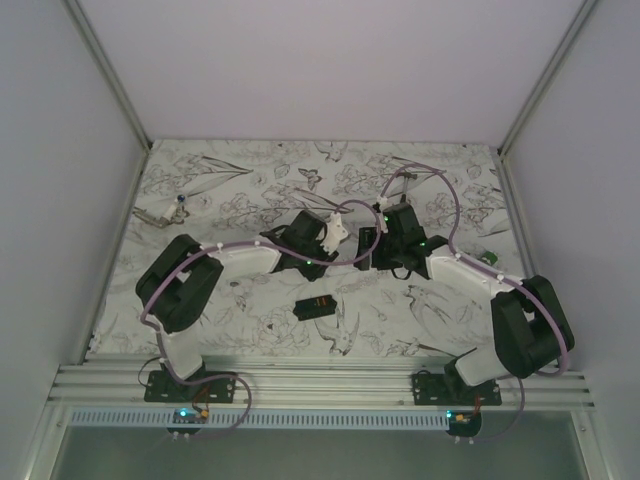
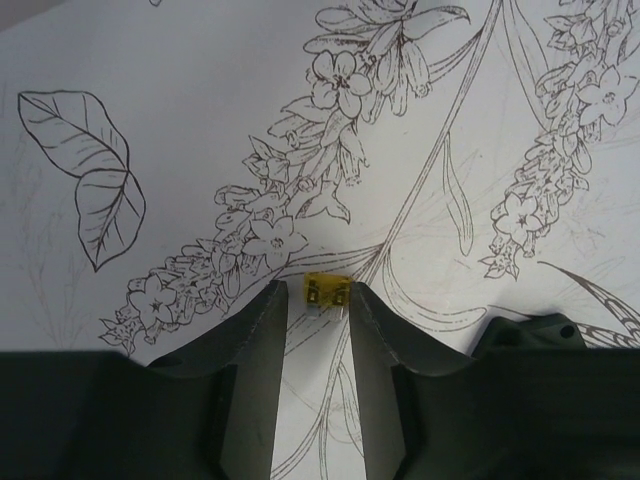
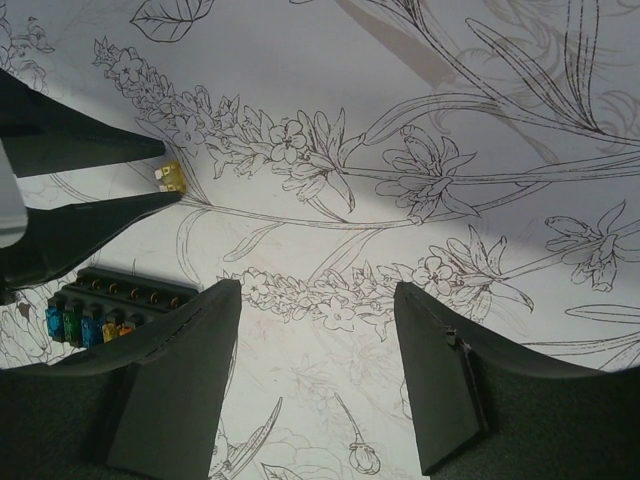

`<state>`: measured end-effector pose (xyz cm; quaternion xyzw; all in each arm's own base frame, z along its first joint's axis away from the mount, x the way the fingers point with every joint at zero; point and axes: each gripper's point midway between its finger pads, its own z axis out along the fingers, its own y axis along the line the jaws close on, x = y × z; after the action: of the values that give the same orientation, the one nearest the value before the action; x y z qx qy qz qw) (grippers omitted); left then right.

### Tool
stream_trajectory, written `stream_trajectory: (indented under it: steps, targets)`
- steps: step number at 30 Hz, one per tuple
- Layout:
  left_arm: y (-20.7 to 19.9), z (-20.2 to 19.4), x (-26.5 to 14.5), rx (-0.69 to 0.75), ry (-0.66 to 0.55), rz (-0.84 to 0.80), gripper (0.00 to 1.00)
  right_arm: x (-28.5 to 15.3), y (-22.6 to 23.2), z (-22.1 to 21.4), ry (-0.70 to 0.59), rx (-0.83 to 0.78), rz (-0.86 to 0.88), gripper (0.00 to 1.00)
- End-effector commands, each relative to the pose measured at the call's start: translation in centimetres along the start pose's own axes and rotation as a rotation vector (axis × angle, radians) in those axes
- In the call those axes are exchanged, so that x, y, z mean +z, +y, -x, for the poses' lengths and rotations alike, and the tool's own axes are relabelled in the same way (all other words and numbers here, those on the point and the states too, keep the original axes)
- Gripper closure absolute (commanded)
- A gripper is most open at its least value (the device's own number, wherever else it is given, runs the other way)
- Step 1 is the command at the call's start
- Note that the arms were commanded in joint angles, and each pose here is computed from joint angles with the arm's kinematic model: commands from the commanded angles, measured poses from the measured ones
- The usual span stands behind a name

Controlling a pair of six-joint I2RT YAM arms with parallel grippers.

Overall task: Snap on the fuse box
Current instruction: Adjust the fuse at the center of the board.

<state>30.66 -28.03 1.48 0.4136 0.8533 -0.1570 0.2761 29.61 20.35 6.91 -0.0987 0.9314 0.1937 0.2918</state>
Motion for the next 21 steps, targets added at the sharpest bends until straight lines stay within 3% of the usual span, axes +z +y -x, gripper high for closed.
stream_trajectory:
  steps: [1,12,16,21]
  targets:
    - [0.1,-2.8,1.1,0.038,0.111,0.01,0.65,-0.2,0.3,1.0,-0.036,0.004,0.029,0.31]
    - [-0.3,-3.7,1.8,0.049,0.154,0.009,0.67,-0.4,0.3,0.9,-0.036,0.003,0.034,0.3]
    - [0.5,-4.0,1.3,0.014,0.171,0.083,0.6,-0.4,0.3,0.8,-0.035,0.005,0.034,0.3]
    - [0.3,-4.2,1.1,-0.065,0.174,0.135,0.57,-0.2,0.3,0.7,-0.029,0.009,0.036,0.3]
